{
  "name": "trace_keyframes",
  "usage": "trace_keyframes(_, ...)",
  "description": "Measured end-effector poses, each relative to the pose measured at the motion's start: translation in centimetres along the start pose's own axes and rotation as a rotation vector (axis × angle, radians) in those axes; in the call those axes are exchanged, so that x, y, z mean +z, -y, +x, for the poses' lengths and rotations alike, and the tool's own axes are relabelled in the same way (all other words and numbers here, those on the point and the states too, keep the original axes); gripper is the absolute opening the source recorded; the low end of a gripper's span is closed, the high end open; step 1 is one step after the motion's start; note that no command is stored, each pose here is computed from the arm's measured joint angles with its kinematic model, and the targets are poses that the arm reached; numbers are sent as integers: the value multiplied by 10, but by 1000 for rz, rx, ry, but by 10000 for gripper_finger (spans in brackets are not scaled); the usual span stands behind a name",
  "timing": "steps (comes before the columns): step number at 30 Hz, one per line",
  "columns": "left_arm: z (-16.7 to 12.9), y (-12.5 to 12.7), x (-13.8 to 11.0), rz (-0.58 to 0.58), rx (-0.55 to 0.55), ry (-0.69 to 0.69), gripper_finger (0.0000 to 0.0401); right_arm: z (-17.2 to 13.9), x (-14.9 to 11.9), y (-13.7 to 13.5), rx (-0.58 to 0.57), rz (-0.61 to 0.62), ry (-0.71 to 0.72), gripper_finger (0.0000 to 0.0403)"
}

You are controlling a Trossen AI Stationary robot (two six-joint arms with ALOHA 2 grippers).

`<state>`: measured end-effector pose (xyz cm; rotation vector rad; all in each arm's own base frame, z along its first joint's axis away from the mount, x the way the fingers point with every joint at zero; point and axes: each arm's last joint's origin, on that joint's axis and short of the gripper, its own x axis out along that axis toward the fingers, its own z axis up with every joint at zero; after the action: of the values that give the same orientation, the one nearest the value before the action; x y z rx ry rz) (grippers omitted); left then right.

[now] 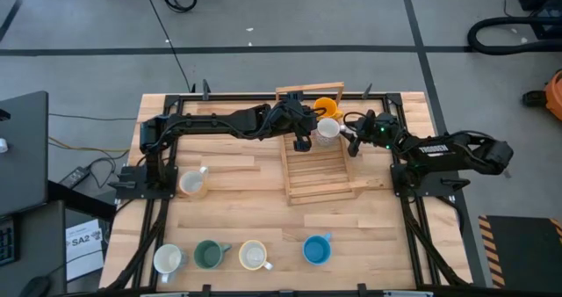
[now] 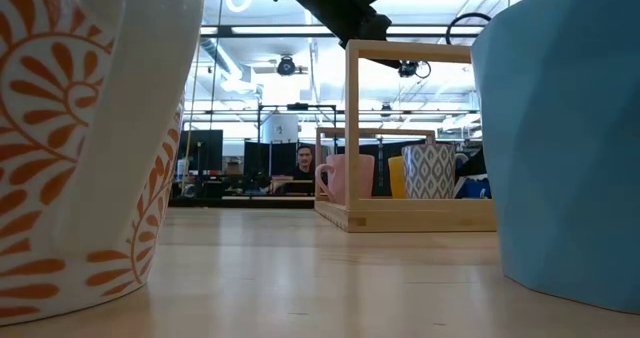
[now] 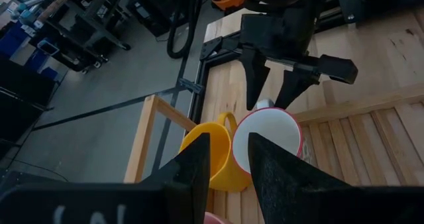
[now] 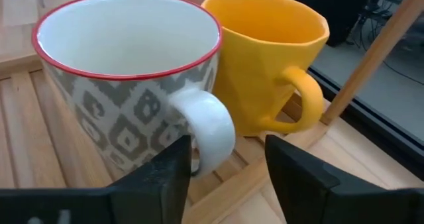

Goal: Place coffee mugs
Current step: Put the gray patterned mug on the shelf

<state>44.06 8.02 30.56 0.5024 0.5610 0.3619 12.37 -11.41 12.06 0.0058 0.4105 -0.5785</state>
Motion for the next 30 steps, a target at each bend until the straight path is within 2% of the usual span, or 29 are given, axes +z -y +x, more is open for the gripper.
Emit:
trace_keyframes(6, 0, 0, 0, 0, 0, 0, 110, 0, 0, 0, 0, 3, 0, 218)
trace_keyframes(13, 0, 0, 0, 0, 0, 0, 110, 0, -3, -1, 6, 10, -31, 219)
trace_keyframes(19, 0, 0, 0, 0, 0, 0, 110, 0, -5, -1, 7, 115, -52, 220)
trace_keyframes(30, 0, 0, 0, 0, 0, -1, 110, 3, 5, 2, -8, 102, -29, 220)
